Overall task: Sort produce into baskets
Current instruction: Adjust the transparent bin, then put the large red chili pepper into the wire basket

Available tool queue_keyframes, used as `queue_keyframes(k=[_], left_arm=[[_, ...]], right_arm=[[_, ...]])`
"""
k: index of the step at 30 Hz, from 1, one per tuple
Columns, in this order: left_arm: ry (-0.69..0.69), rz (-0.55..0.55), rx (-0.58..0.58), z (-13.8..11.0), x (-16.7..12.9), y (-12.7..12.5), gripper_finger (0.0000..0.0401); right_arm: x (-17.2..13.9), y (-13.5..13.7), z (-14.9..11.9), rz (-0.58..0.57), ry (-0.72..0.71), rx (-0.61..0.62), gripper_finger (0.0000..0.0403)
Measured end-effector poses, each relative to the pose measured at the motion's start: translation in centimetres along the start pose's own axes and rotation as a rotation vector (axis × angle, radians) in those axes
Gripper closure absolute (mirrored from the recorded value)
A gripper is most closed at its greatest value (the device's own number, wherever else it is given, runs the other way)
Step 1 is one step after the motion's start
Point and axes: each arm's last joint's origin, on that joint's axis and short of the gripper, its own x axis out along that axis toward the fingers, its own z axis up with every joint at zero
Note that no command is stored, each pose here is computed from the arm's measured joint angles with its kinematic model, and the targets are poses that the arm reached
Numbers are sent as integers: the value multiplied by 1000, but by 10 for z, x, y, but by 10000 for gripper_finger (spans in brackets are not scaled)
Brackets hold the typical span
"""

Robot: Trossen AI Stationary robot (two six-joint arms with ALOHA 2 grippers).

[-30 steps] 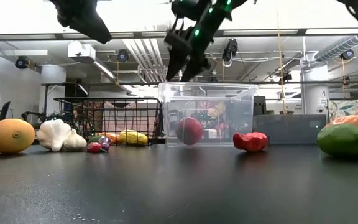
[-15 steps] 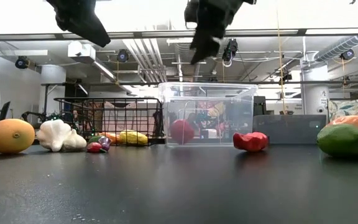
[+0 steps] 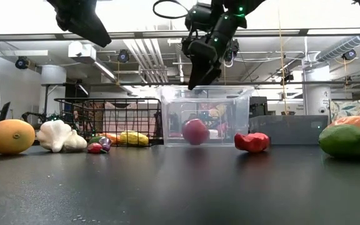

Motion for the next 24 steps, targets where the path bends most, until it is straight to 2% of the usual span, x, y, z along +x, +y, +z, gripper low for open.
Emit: queue_keyframes(k=[7,13,18,24], left_arm=[[-2,-1,-2,0,0,0,207],[-13,-10,-4,-2,2,-2,207],[-26,-27,14,-10,4,-9,207],[-123,-108,61,-16,8,-25,207]], right_arm=[[-12,-1,0,-3,-17,-1,53],[-36,25,3,39,-85,-82,53],[-47,53,-7,136,-233,-174,53],[-45,69,-29,154,-433,-211,53]])
